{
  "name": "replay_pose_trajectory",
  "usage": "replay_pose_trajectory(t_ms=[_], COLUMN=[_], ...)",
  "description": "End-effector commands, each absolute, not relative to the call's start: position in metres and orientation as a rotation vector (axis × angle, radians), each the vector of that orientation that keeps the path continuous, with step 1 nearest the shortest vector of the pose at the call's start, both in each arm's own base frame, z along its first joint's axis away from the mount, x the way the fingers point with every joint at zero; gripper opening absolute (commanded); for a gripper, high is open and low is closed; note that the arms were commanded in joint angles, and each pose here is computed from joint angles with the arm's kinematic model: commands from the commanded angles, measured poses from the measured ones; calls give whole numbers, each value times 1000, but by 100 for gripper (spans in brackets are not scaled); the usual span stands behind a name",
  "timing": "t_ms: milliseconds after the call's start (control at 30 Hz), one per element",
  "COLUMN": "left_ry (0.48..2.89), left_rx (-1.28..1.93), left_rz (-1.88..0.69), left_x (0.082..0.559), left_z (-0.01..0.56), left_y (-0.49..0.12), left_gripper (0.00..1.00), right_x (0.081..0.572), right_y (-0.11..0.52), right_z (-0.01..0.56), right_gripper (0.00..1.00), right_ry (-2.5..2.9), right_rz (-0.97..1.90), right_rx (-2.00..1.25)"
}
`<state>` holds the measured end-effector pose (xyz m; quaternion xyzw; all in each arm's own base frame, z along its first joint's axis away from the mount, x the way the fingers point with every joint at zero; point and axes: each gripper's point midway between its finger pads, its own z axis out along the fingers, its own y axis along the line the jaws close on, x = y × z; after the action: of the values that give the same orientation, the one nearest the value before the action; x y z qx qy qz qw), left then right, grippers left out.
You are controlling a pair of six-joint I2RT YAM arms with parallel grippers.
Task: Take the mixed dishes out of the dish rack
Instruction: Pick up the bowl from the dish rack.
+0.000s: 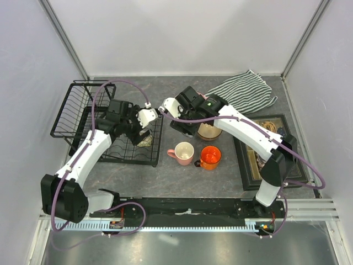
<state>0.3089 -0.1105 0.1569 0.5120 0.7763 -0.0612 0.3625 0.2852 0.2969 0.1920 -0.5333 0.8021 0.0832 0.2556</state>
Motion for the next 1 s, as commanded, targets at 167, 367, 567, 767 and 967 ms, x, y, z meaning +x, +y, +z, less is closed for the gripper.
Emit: replay_pose_trajectory(t_ms=[167, 367, 567, 767, 967], left_ry=[1820, 1732, 1702, 1723, 1725], left_rx=[1429, 1486, 1490, 1504, 1478], left_rz=[190, 301, 356, 341, 315], left_x=[335, 346, 354, 358, 360], left_z=[151, 145, 135, 122, 116], left_y=[-92, -88, -85, -87, -91], left_gripper=[93, 93, 93, 92, 91], right_x=[295, 293, 291, 289, 290], right_y=[282, 279, 277, 275, 275], right_z=[212, 207, 202, 197, 195], right_gripper=[60, 60, 61, 61, 61], right_ry=[2148, 2164, 2173, 2185, 2189], right_rz=[222, 234, 248, 247, 254], right_rx=[-1342, -1340, -1345, -1351, -1349])
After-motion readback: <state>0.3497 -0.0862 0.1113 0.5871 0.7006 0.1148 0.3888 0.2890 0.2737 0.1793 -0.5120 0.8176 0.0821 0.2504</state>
